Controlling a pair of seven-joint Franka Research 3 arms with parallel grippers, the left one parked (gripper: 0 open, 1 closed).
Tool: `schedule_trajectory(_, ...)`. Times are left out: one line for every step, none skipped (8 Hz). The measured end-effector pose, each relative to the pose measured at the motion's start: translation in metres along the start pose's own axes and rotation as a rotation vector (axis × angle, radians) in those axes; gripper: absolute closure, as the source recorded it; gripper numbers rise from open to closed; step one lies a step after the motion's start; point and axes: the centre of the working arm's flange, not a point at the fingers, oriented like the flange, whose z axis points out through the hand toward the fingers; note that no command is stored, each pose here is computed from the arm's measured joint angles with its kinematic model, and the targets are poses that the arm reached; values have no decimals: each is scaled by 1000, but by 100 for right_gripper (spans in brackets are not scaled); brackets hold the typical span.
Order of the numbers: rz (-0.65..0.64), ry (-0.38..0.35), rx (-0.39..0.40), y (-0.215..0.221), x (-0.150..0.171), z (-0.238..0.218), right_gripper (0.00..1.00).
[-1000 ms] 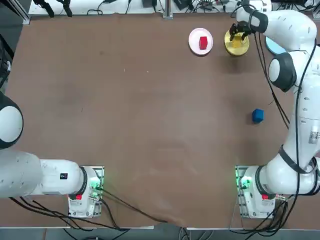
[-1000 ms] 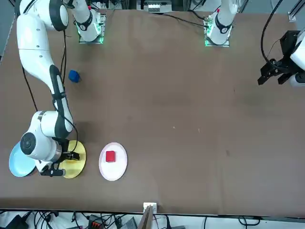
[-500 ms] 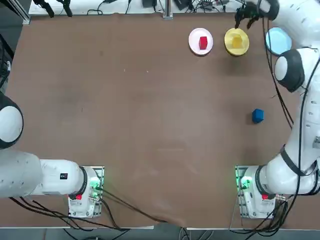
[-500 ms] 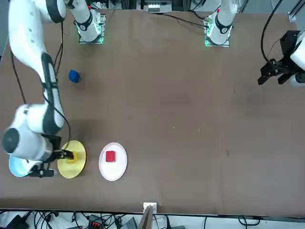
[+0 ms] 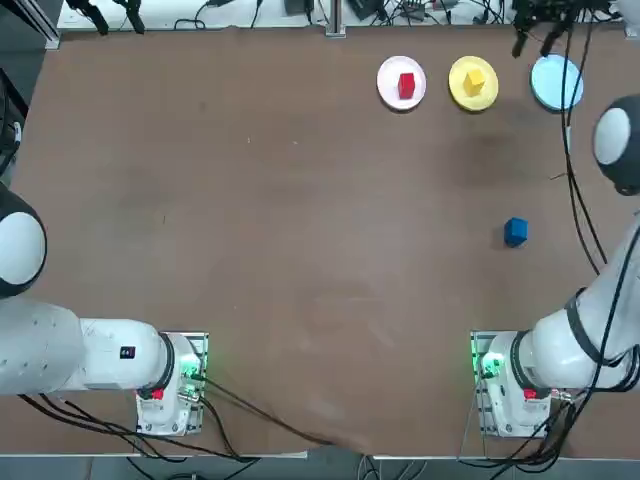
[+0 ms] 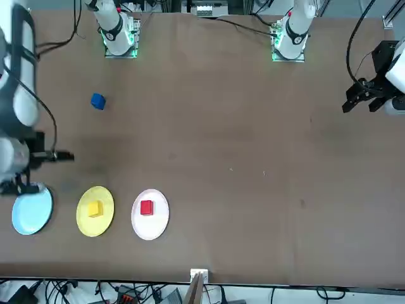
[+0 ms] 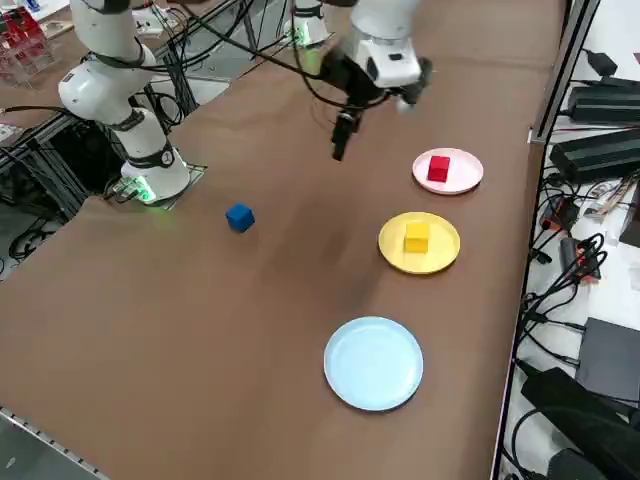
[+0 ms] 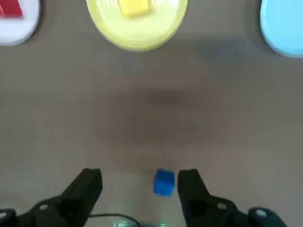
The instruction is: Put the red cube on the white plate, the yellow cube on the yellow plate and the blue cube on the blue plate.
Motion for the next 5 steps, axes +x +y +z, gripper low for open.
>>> schedule_trajectory(-3, -48, 13, 5, -27, 18, 3)
schedule_trajectory(-12, -60, 19, 5, -51, 43, 3)
schedule_trajectory(-17, -37, 21, 4, -74, 71, 3)
schedule_trajectory(-34, -20, 24, 6, -99, 107, 5)
schedule_trajectory(-45, -26, 29, 10, -127, 151, 6)
